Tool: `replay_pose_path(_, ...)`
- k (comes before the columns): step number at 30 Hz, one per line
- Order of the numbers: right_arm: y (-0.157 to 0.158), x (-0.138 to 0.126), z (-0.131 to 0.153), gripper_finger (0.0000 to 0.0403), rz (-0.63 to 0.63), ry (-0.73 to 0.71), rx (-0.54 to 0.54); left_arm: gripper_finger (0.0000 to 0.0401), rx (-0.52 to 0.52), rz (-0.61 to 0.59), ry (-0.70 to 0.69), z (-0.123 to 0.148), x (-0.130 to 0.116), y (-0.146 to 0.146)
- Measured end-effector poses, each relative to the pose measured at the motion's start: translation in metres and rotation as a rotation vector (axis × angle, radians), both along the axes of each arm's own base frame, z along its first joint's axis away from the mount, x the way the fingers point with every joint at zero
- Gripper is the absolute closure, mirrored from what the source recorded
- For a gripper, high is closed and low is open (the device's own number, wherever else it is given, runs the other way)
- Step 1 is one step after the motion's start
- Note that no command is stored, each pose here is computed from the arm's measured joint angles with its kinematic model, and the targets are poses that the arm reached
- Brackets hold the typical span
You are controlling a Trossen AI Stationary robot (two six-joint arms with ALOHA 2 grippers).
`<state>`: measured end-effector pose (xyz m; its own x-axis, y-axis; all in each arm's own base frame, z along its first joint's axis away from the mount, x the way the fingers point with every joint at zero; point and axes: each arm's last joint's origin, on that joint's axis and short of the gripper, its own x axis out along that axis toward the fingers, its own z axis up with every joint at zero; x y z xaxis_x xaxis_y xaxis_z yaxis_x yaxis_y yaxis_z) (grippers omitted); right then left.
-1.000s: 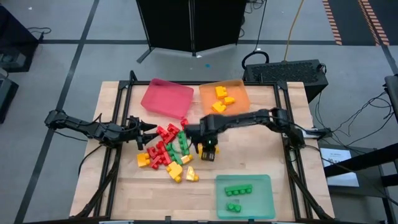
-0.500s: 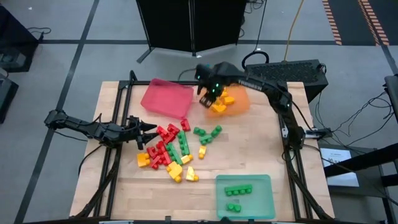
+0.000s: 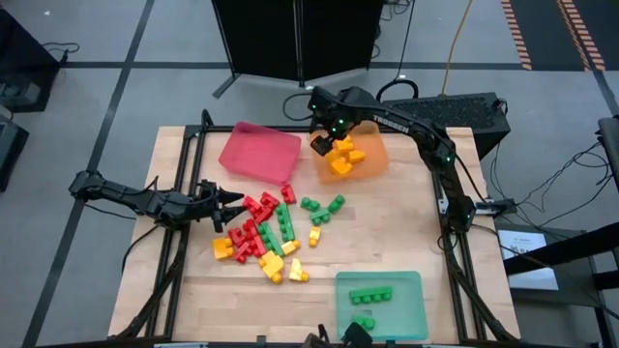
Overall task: Sort blocks
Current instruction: Put the yellow game piece into the orange bin
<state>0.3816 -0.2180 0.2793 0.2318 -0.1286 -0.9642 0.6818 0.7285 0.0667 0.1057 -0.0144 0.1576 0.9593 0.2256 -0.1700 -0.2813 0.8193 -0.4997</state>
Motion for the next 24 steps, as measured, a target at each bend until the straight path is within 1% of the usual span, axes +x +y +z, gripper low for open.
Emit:
replay_pose_path(2,0.002,0.001,0.0,0.0064,-0.025,-0.025,0.048,0.0109,0.0,0.0,0.0,0.0,0.0,0.0)
replay_pose_path(4,0.007,0.004,0.001,0.0064,-0.023,-0.094,0.175,0.0109,0.0,0.0,-0.001,0.0,0.0,0.0)
replay_pose_path(5,0.012,0.008,0.001,0.0068,0.001,-0.134,0.241,0.0109,0.0,0.0,-0.001,0.0,0.0,0.0)
replay_pose_path(7,0.034,0.018,0.004,0.0078,0.078,-0.194,0.363,0.0109,0.0,0.0,-0.001,0.0,0.0,0.0)
replay_pose_path(8,0.049,0.025,0.005,0.0083,0.128,-0.207,0.409,0.0109,0.0,0.0,-0.001,0.0,0.0,0.0)
replay_pose_path(9,0.066,0.031,0.005,0.0087,0.178,-0.208,0.43,0.0109,0.0,0.0,-0.001,0.0,0.0,0.0)
replay_pose_path(10,0.084,0.037,0.005,0.0091,0.234,-0.199,0.427,0.0109,0.0,0.0,-0.001,0.0,0.0,0.0)
replay_pose_path(12,0.119,0.047,0.003,0.0095,0.344,-0.166,0.385,0.0109,0.0,0.0,-0.001,0.0,0.0,0.0)
replay_pose_path(17,0.197,0.062,-0.013,0.0096,0.538,-0.023,0.192,0.0109,0.0,0.0,-0.001,0.0,0.0,0.0)
replay_pose_path(18,0.209,0.064,-0.018,0.0096,0.562,-0.004,0.167,0.0109,0.0,-0.001,-0.001,0.0,0.0,0.0)
replay_pose_path(20,0.229,0.066,-0.03,0.0096,0.603,0.016,0.156,0.0109,0.0,-0.001,-0.001,0.0,0.0,0.0)
replay_pose_path(24,0.255,0.067,-0.056,0.0096,0.671,0.02,0.129,0.0109,0.0,-0.001,-0.001,0.0,0.0,0.0)
